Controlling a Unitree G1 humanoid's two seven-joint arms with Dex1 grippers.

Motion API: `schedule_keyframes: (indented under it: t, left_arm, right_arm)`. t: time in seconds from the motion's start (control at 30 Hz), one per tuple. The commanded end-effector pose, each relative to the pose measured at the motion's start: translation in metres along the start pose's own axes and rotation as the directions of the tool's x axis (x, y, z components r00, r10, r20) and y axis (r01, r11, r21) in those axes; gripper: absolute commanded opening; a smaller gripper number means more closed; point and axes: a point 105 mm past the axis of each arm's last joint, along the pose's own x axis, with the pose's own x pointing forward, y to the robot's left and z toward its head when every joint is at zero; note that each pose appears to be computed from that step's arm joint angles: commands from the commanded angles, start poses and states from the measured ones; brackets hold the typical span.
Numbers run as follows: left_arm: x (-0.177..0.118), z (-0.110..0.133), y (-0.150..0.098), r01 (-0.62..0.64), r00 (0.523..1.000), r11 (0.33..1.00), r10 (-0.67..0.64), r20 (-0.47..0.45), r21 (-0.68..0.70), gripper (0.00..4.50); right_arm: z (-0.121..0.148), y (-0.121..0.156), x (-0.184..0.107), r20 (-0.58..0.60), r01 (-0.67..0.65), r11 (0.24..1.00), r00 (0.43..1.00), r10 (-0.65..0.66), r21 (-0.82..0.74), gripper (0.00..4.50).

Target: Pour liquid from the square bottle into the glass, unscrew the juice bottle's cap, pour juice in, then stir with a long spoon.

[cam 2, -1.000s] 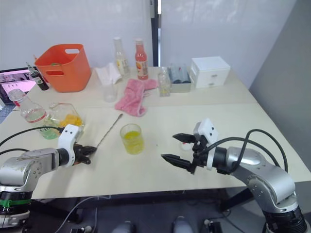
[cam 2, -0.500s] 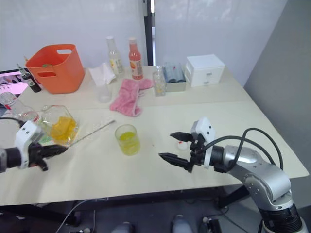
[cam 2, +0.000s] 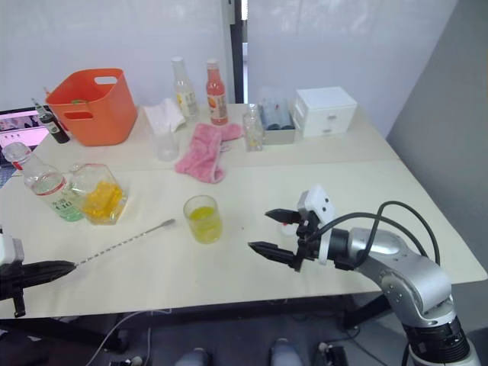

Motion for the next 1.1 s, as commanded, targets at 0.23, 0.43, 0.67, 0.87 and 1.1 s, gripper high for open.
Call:
schedule_keyframes:
  t: [0.23,0.43,0.67,0.87,1.1]
  left_arm:
    - [0.010,-0.007,0.007,0.053,0.998,0.996,-0.051,-0.022,0.078,0.03]
    - [0.012,-0.013,0.006,0.087,0.995,0.994,-0.091,-0.052,-0.062,0.03]
    - [0.004,-0.007,0.010,0.115,0.986,0.983,-0.131,-0.102,-0.146,2.66]
    - [-0.004,0.009,0.014,0.157,0.972,0.978,-0.177,-0.155,-0.135,3.33]
    - [0.013,0.007,0.006,0.169,0.953,0.977,-0.196,-0.230,-0.131,3.33]
  right_arm:
    - [0.011,-0.001,0.000,0.016,-0.010,0.999,1.000,0.011,-0.051,4.50]
    - [0.013,-0.002,0.000,0.016,-0.012,0.999,1.000,0.012,-0.053,4.50]
    - [0.012,-0.002,0.002,0.016,-0.014,0.999,1.000,0.015,-0.051,4.50]
    - [0.012,-0.002,0.002,0.016,-0.014,0.999,1.000,0.015,-0.047,4.50]
    - [0.012,-0.001,0.004,0.022,-0.013,0.999,1.000,0.014,-0.048,4.50]
